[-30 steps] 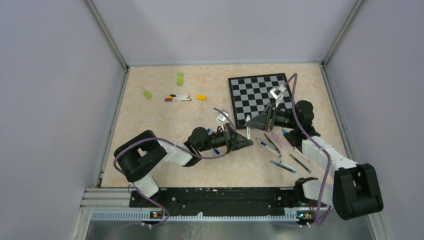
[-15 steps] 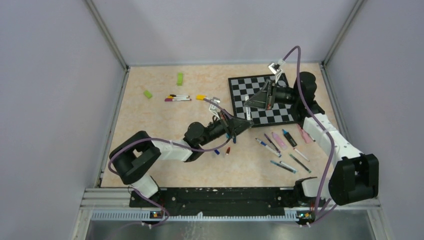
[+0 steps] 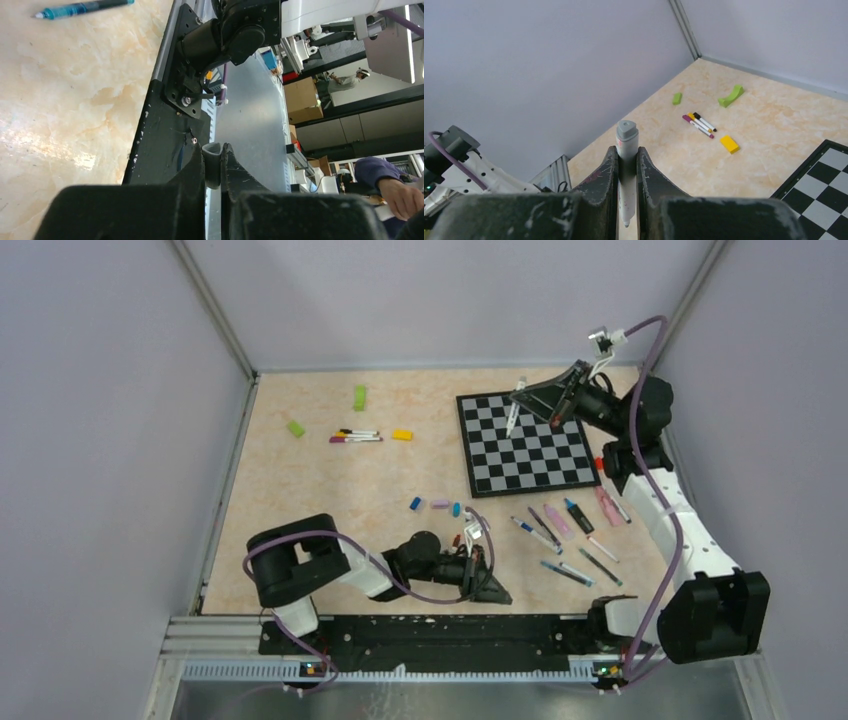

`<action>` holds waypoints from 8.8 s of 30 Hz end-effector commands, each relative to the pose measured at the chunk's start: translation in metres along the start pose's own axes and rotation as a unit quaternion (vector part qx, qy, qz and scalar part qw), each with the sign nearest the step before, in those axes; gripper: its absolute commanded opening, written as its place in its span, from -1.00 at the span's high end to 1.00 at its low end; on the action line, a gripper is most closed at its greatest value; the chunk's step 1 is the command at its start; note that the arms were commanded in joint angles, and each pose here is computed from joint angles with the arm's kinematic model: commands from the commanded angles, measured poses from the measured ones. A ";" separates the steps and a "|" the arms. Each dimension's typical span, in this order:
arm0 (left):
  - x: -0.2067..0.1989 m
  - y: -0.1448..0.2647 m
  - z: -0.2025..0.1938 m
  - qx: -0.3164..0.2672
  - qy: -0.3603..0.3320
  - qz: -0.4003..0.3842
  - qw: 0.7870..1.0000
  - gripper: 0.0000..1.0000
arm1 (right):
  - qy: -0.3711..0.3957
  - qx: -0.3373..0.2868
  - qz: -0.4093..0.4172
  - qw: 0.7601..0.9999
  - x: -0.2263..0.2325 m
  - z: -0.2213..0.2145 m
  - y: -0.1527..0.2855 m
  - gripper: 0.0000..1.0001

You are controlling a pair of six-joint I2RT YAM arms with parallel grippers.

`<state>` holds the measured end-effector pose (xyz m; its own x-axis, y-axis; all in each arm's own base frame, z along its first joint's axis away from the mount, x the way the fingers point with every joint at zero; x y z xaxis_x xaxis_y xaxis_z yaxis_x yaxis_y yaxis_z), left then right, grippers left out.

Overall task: Open the pen caps
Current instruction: Open the pen cap from the pen, then place the pen at the center of the board, then place the pen cap at the center of the board, then pick up the pen from the center of the board.

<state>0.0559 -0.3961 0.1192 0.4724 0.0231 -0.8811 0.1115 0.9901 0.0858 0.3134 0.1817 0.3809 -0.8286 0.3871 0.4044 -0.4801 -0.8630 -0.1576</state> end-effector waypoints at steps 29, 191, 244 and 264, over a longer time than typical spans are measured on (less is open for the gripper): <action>0.017 0.098 0.095 -0.201 -0.174 0.340 0.902 1.00 | 0.152 0.552 -0.239 0.784 -0.077 -0.201 0.289 1.00; 0.274 0.370 0.365 -0.467 0.306 0.581 0.592 0.28 | 0.047 0.240 -0.113 0.963 -0.088 -0.168 0.180 -0.05; 0.267 0.383 0.352 -0.426 0.321 0.589 0.607 0.24 | 0.053 0.245 -0.118 0.961 -0.088 -0.169 0.181 -0.05; 0.222 0.378 0.374 -0.426 0.247 0.516 0.701 0.06 | 0.052 0.247 -0.118 0.960 -0.089 -0.172 0.182 -0.05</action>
<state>0.5288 -0.0631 0.0960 -0.5717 0.6131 -0.5453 -0.6543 0.0604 0.7539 0.2419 0.0462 0.1499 -0.7115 0.6100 0.3488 -0.4743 -0.7832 0.4021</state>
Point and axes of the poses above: each gripper's point midway between its finger pads, its own y axis back along the fingers, its own x axis along the line the jaws close on, z = x × y, the point moved 2 cm from there along y, back along the fingers, and after that the axes turned 5 degrees about y, right-handed, at the moved point
